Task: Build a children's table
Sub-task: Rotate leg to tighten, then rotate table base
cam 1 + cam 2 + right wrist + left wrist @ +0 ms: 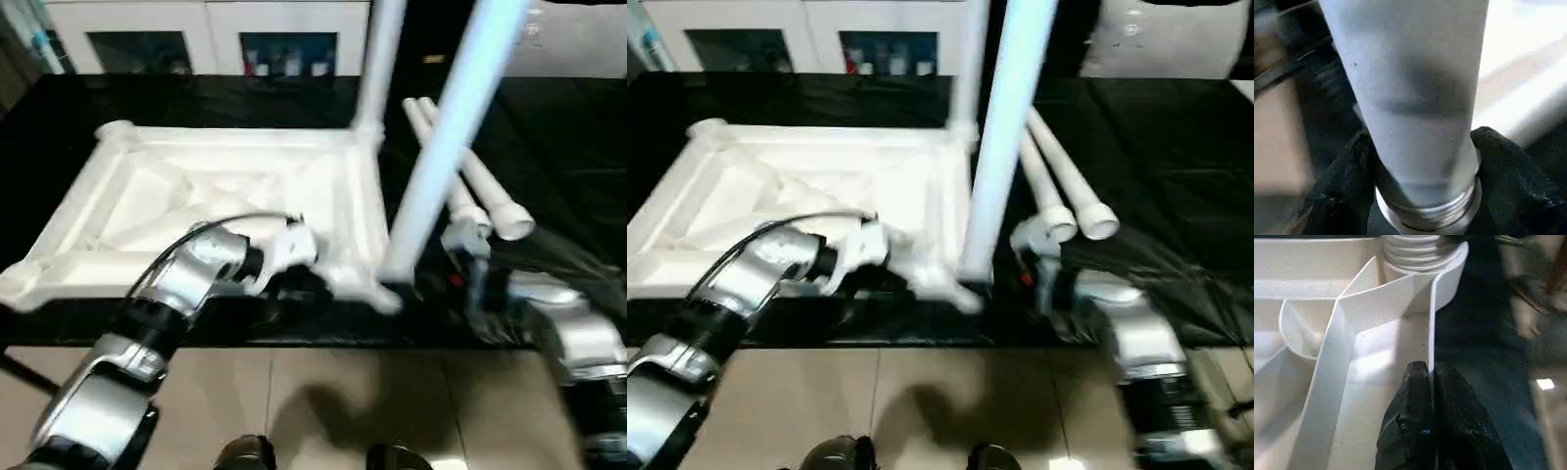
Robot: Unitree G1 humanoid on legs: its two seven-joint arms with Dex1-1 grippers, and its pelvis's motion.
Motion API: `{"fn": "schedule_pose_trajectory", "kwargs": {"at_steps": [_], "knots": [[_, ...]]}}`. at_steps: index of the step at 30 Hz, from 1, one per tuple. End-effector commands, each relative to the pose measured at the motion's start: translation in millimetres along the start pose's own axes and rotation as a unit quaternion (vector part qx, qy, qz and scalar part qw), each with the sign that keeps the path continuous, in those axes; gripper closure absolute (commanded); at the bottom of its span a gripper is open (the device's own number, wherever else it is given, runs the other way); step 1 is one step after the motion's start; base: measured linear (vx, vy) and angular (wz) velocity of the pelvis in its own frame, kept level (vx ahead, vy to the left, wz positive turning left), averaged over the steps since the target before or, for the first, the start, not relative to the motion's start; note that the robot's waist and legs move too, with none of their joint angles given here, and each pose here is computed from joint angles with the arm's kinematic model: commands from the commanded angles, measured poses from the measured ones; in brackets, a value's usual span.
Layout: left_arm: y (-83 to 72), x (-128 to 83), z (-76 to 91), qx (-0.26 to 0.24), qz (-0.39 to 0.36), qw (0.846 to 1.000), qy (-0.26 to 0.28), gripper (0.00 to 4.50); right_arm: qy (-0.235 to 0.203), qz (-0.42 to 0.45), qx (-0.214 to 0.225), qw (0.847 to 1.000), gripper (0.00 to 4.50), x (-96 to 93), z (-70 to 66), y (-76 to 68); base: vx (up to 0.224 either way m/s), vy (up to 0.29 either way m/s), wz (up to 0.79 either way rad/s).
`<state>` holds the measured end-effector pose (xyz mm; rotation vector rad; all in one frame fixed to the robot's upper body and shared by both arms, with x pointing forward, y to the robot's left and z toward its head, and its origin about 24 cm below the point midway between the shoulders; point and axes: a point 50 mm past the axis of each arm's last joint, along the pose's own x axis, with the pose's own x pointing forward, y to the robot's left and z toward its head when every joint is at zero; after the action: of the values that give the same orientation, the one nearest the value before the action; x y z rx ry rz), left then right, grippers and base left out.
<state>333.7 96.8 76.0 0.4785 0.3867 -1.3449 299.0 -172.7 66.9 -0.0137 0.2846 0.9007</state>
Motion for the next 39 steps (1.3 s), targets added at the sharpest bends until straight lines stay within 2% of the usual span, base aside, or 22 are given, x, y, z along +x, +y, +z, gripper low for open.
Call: {"fn": "schedule_pose_trajectory", "kwargs": {"at_steps": [1, 4, 5, 8, 10, 14, 17, 20, 23, 24, 26, 29, 31, 36, 38, 39], "knots": [[12.0, 7, 27.1, -0.028, 0.076, 0.995, -0.051, 4.50, -0.005, -0.041, 0.035, 0.999, 1.82, 19.2, -0.7, 6.3, 0.000, 0.000, 0.00], [17.3, 12, 33.3, -0.053, 0.119, 0.990, -0.057, 4.50, -0.004, -0.085, 0.045, 0.995, 1.83, 28.0, -1.3, 6.2, 0.000, 0.000, 0.00], [22.3, 17, 38.9, -0.066, 0.160, 0.983, -0.059, 4.50, 0.000, -0.130, 0.056, 0.990, 1.83, 34.9, -2.6, 5.0, 0.000, 0.000, 0.00], [26.0, 23, 45.5, -0.070, 0.194, 0.976, -0.064, 4.50, -0.006, -0.169, 0.076, 0.983, 1.83, 40.7, -2.6, 5.3, 0.000, 0.000, 0.00], [27.1, 28, 50.4, -0.046, 0.210, 0.974, -0.064, 4.50, -0.025, -0.189, 0.067, 0.979, 1.27, 42.0, -0.4, 6.2, 0.000, 0.000, 0.00], [26.2, 28, 50.9, -0.013, 0.207, 0.976, -0.064, 4.50, -0.039, -0.205, 0.044, 0.977, 0.92, 36.3, 2.8, 4.7, 0.000, 0.000, 0.00], [26.6, 28, 50.5, -0.007, 0.206, 0.976, -0.064, 4.50, -0.043, -0.222, 0.026, 0.974, 0.66, 30.9, 4.7, 2.3, 0.000, 0.000, 0.00], [28.9, 26, 50.7, 0.029, 0.211, 0.975, -0.072, 4.50, -0.063, -0.242, 0.024, 0.968, 0.49, 16.3, 9.1, 0.6, 0.000, 0.000, 0.00], [33.8, 26, 51.1, 0.033, 0.227, 0.970, -0.079, 4.50, -0.074, -0.257, 0.012, 0.963, 0.22, 8.2, 10.7, 3.4, 0.000, 0.000, 0.00], [35.2, 26, 51.7, 0.033, 0.229, 0.969, -0.082, 4.23, -0.077, -0.255, 0.011, 0.964, 0.21, 7.0, 11.1, 5.3, 0.000, 0.000, 0.00], [38.5, 25, 55.2, 0.044, 0.244, 0.965, -0.090, 3.95, -0.081, -0.267, 0.013, 0.960, 0.04, 4.0, 10.5, 7.5, 0.000, 0.000, 0.00], [44.0, 23, 57.8, 0.067, 0.275, 0.956, -0.077, 3.95, -0.088, -0.273, 0.017, 0.958, 0.04, 1.9, 9.3, 10.8, 0.000, 0.000, 0.00], [47.2, 22, 60.3, 0.064, 0.292, 0.951, -0.082, 3.95, -0.095, -0.263, 0.025, 0.960, 0.04, 2.9, 9.6, 13.5, 0.000, 0.000, 0.00], [53.7, 15, 62.9, 0.036, 0.323, 0.939, -0.112, 3.95, -0.075, -0.256, 0.023, 0.964, 0.04, 5.9, 9.9, 19.1, 0.000, 0.000, 0.00], [60.5, 2, 56.1, 0.005, 0.362, 0.925, -0.116, 3.95, -0.074, -0.227, 0.008, 0.971, 0.04, 8.7, 12.8, 24.7, 0.000, 0.000, 0.00], [65.7, -12, 45.1, -0.018, 0.397, 0.912, -0.104, 3.95, -0.070, -0.215, 0.007, 0.974, 0.04, 10.8, 12.4, 27.7, 0.000, 0.000, 0.00]]}}
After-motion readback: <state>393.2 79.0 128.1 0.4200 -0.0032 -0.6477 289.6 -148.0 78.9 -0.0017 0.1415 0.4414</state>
